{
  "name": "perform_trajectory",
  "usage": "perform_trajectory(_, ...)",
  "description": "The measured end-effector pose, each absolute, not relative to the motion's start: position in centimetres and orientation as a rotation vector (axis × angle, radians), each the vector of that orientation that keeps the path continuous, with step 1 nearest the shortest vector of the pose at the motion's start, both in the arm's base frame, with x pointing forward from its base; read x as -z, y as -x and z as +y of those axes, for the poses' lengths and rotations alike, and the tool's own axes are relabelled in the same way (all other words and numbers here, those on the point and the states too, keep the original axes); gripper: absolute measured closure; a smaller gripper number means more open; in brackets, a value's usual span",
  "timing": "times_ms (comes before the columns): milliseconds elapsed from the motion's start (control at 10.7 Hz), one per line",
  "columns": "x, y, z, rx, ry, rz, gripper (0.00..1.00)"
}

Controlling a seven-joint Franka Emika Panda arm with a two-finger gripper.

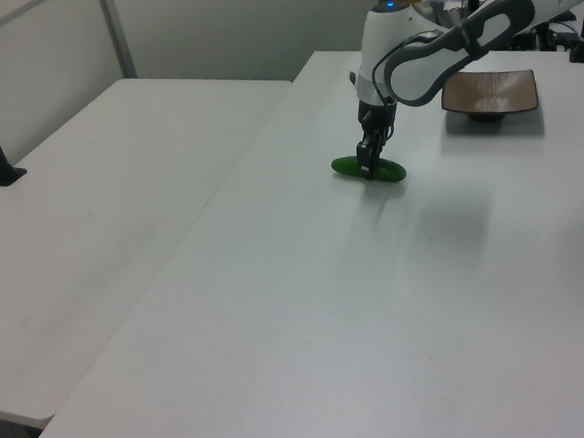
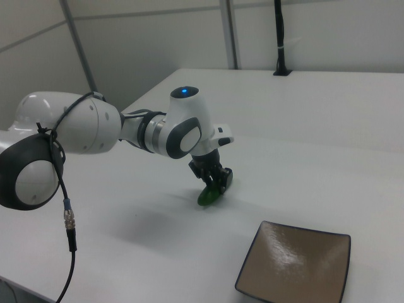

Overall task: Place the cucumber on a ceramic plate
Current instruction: 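Close the gripper around the middle of the cucumber, then lift the cucumber and carry it toward the brown ceramic plate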

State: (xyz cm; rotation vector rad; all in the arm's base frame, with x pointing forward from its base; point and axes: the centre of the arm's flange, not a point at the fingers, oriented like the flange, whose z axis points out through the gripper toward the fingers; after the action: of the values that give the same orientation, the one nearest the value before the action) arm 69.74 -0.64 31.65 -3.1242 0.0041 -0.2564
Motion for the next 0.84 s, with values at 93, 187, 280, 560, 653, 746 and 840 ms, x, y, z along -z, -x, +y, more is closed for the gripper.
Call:
perform_trajectory(93,-31.9,-69.8,-0.8,0.264,3.124,0.008,0.55)
perform_trajectory(187,-32.4,-69.9,-1.1,0.277,3.123,0.014,0.55)
perform_trajectory(280,-33.4,-69.8,-1.4,0.287,3.122,0.022,0.55)
perform_trajectory(560,-39.3,-68.6,-2.9,0.258,3.12,0.054,0.55)
perform_trajectory(653,-41.9,-67.9,-3.5,0.251,3.119,0.066,0.55)
perform_trajectory(746,-44.5,-66.9,-4.0,0.24,3.119,0.071,0.55)
perform_trajectory(840,-46.9,-65.9,-4.6,0.236,3.115,0.084,0.55)
